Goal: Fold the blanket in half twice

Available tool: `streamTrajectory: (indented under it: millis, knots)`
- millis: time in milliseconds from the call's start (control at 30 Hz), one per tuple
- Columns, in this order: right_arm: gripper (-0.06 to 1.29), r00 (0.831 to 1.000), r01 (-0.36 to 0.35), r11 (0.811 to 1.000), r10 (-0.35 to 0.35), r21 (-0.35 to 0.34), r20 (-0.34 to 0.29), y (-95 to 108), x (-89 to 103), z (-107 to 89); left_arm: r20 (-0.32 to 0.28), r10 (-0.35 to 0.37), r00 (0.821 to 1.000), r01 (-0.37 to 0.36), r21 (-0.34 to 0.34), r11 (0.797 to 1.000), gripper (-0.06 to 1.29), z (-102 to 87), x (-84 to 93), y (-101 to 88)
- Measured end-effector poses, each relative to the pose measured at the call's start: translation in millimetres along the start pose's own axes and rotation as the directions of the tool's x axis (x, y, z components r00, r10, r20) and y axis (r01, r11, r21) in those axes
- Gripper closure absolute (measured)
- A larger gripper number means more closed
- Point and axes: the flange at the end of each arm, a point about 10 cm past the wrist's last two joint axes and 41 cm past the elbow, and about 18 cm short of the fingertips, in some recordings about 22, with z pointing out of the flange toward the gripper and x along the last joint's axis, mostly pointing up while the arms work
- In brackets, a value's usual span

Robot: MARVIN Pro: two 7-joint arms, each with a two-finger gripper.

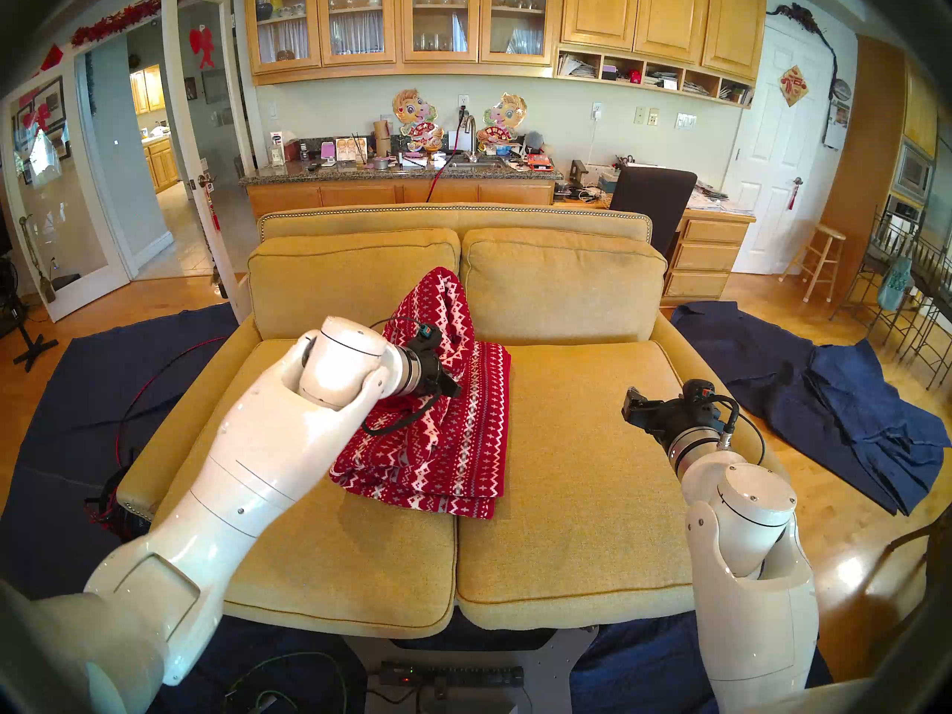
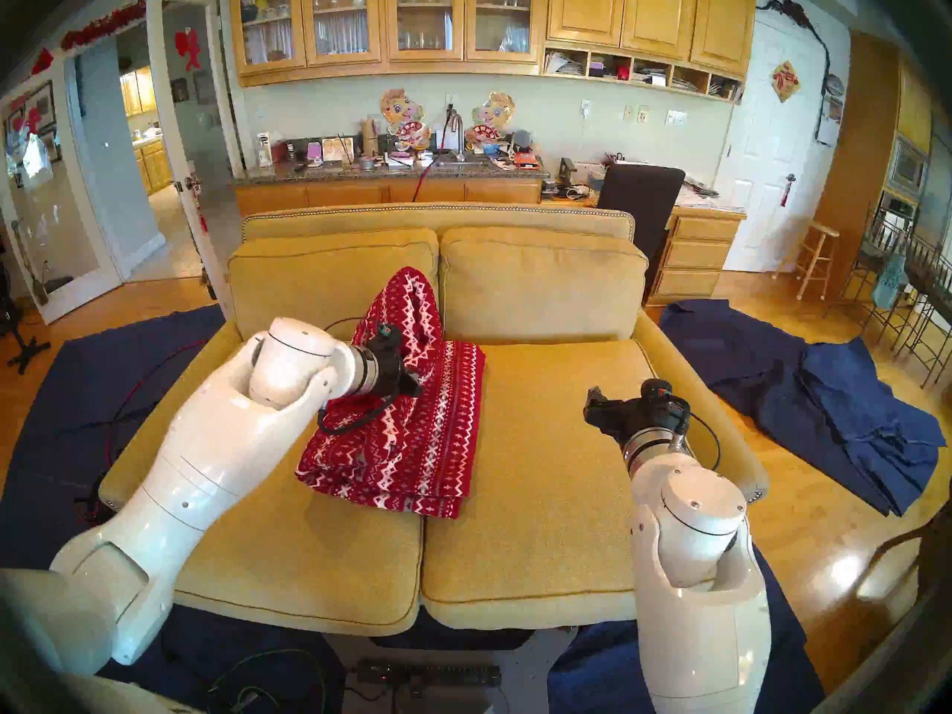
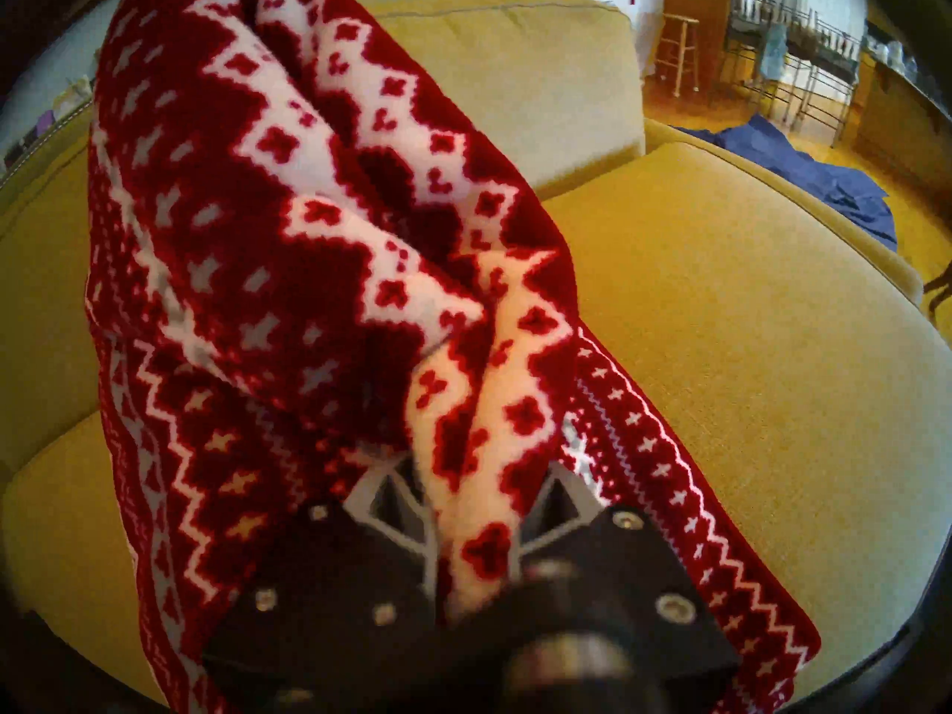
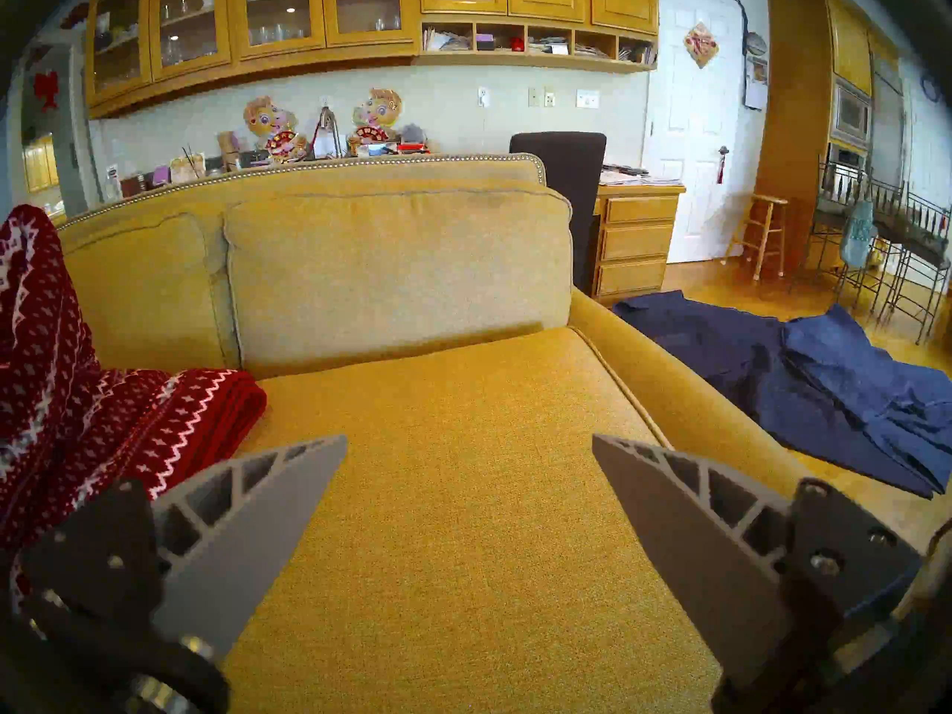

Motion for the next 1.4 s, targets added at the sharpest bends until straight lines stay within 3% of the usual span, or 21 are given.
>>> streamTrajectory:
  millis: [567,1000,1400]
  knots:
    - [-0.01,1.0,0.0,1.0,0.0,0.0,-0.004,0,1.4,-0.7,0.002,-0.117,0.993,0.116,0.139,0.983,1.08,8.8,-20.0,40.9]
    - [-0.01,1.0,0.0,1.0,0.0,0.001,-0.005,0,2.1,-1.0,-0.002,-0.196,0.981,0.194,0.167,0.967,1.08,11.8,-14.1,55.2]
    - [-0.01,1.0,0.0,1.0,0.0,0.001,-0.006,0,2.2,-1.1,0.001,-0.241,0.97,0.238,0.15,0.96,1.08,8.2,-10.0,67.1]
